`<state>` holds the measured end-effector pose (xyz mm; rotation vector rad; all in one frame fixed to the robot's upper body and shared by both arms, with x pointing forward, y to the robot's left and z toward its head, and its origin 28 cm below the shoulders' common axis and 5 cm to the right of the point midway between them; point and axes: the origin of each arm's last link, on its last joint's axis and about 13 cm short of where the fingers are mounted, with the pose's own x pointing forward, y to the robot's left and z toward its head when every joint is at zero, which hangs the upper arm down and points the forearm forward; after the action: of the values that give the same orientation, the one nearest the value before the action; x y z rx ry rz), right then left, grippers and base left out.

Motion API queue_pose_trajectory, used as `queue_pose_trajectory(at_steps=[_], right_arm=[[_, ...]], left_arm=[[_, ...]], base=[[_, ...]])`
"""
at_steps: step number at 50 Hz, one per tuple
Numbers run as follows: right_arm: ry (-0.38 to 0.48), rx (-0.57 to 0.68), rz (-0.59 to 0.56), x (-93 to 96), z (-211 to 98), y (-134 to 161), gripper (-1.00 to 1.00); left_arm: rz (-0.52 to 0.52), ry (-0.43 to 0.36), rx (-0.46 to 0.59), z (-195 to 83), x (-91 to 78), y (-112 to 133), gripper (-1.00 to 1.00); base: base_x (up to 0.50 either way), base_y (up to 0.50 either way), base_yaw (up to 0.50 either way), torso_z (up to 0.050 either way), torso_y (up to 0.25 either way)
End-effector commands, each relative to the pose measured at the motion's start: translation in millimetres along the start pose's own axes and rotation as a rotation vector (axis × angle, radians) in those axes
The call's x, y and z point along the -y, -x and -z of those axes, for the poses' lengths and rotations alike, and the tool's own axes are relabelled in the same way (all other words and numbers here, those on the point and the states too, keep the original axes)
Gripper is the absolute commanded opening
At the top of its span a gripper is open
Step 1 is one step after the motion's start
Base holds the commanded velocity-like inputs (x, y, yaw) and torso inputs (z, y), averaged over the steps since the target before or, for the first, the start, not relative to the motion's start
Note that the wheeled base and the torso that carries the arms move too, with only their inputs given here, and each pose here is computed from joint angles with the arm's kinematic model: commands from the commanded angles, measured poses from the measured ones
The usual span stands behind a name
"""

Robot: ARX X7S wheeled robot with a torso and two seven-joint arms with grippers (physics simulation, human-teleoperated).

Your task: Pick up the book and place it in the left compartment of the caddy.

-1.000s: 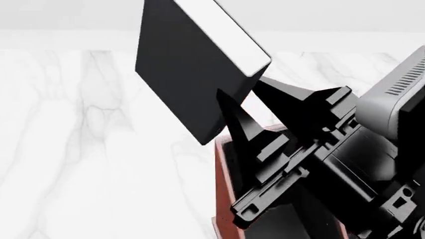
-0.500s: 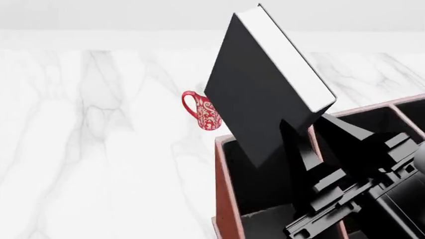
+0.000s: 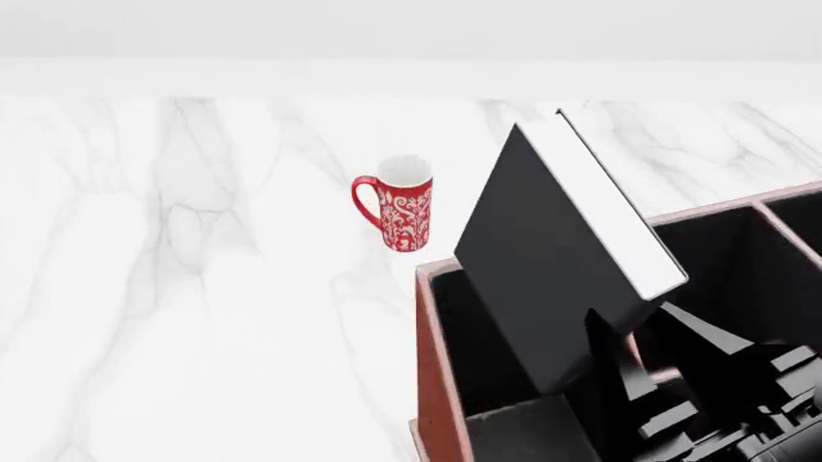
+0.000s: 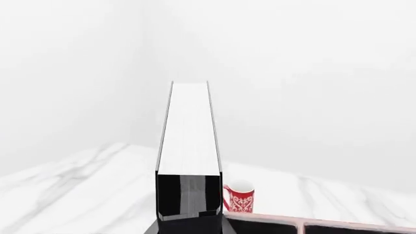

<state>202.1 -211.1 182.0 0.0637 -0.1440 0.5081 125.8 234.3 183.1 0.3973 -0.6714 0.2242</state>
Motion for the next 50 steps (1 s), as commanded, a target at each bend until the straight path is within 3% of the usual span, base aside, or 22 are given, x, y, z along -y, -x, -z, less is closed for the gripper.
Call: queue_pose_trajectory(at_steps=[1, 27, 50], right_arm=[[0.055, 0.138, 0.039, 10.2, -21, -3, -1.0], [0.028, 0.135, 0.087, 8.1, -4, 31, -1.0], [0.013, 0.081, 0.086, 7.2, 17, 22, -1.0]], left_arm=[[0.001, -0.002, -0.001, 0, 0.2, 0, 1.0], [0.0, -0.001, -0.005, 0, 0.4, -1, 1.0], [0.006, -0.002, -0.008, 0, 1.8, -1, 1.0]], base=[[0.0, 0.0, 0.0, 0.0, 0.0], [0.0, 0.0, 0.0, 0.0, 0.002], [0.0, 0.0, 0.0, 0.0, 0.001]])
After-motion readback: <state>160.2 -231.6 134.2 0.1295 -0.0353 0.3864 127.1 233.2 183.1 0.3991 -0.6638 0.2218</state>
